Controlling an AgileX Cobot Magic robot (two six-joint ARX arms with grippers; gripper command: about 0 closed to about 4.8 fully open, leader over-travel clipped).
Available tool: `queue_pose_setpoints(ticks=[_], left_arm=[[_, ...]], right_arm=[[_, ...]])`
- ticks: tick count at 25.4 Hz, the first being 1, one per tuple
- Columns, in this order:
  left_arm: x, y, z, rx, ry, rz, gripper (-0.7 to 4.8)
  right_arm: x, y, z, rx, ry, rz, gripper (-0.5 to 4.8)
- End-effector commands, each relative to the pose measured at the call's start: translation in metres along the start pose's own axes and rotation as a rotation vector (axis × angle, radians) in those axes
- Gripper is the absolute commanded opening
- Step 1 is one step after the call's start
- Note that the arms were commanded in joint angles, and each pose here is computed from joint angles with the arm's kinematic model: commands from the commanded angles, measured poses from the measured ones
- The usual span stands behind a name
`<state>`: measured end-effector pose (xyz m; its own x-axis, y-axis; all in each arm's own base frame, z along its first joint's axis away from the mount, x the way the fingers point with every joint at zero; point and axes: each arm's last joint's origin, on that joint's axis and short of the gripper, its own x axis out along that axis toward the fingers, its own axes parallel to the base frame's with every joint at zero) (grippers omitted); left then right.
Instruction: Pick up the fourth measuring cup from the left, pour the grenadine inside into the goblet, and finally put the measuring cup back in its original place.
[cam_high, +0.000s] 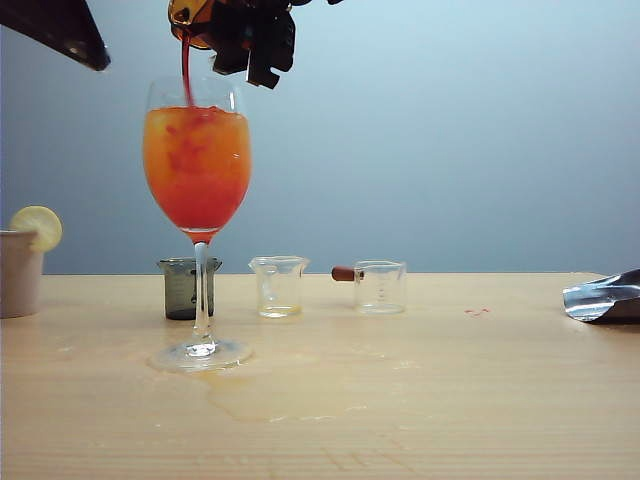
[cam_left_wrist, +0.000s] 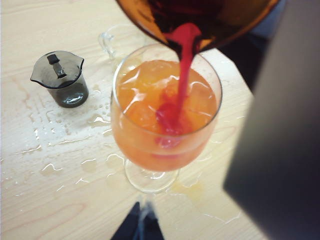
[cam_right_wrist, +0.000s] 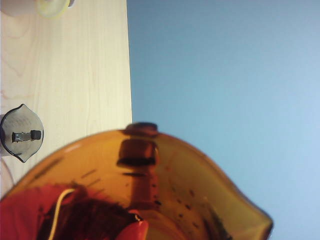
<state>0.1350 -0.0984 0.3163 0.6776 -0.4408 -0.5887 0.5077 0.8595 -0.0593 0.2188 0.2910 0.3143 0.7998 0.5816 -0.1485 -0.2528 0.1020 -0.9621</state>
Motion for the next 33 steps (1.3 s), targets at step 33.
queue_pose_setpoints(ticks=[33], left_arm=[[-0.0082, 0.0004, 0.0008, 0.029, -0.029, 0.000, -0.05]], right_arm=[[0.0004, -0.0132, -0.0065, -0.081, 0.002, -0.073, 0.85]])
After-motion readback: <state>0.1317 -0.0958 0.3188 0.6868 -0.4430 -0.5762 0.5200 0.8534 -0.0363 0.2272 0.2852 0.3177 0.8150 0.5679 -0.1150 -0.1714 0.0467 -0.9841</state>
